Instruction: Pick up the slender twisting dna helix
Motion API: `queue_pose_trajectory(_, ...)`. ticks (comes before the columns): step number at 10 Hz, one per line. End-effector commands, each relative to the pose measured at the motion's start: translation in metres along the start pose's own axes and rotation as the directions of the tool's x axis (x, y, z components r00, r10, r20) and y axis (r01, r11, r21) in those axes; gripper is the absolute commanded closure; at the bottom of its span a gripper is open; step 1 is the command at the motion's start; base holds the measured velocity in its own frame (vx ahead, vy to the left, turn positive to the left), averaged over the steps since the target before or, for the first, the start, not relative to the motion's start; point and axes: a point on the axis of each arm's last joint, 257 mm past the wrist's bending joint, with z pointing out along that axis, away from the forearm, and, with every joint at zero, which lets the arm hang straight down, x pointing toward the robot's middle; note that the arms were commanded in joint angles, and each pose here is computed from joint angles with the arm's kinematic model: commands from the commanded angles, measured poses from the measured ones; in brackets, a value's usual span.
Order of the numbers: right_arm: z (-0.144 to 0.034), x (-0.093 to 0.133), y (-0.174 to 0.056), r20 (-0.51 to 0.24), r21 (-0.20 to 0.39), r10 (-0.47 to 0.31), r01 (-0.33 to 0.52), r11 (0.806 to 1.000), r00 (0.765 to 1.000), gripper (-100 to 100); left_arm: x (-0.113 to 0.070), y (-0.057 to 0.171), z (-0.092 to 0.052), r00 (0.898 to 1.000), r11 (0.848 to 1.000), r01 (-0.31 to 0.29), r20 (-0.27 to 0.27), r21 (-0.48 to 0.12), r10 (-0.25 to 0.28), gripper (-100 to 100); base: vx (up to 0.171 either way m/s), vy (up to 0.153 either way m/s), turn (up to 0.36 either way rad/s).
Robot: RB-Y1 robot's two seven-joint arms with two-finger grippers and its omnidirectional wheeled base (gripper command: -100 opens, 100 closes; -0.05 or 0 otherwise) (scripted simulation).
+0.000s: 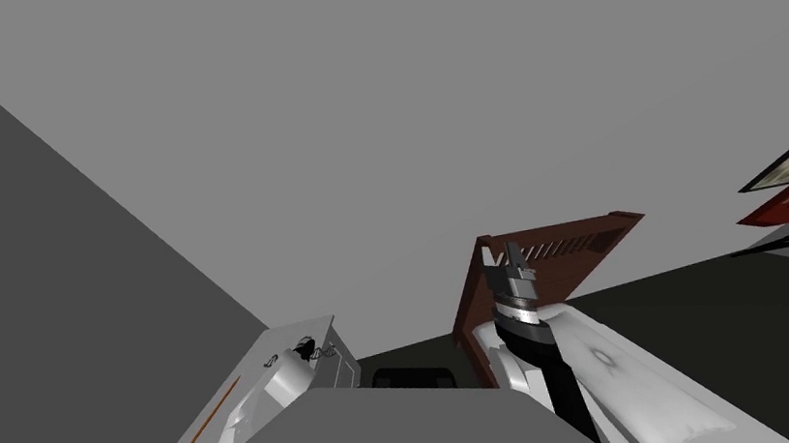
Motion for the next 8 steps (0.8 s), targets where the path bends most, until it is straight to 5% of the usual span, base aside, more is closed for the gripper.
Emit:
queue_pose_trajectory(1,0.0,0.0,0.0,0.0,0.0,0.0,0.0,1.0,1.0,0,0.0,0.0,0.0,1.0,1.0,0.0,0.0,0.0,0.0,100,0.0,0.0,0.0)
queue_pose_trajectory(2,0.0,0.0,0.0,0.0,0.0,0.0,0.0,1.0,1.0,0,0.0,0.0,0.0,1.0,1.0,0.0,0.0,0.0,0.0,0,0.0,0.0,0.0)
queue_pose_trajectory(3,0.0,0.0,0.0,0.0,0.0,0.0,0.0,1.0,1.0,0,0.0,0.0,-0.007,1.0,1.0,-0.001,0.0,-0.001,0.001,100,0.0,0.0,0.0)
queue_pose_trajectory(7,0.0,0.0,0.0,0.0,0.0,0.0,0.0,1.0,1.0,0,0.0,-0.002,-0.015,1.0,1.0,-0.001,-0.001,0.001,0.001,100,-0.008,-0.006,-0.001)
queue_pose_trajectory(8,0.0,0.0,0.0,0.0,0.0,0.0,0.0,1.0,1.0,0,0.0,-0.002,-0.016,1.0,1.0,-0.001,0.0,-0.001,0.001,0,0.0,0.0,0.0)
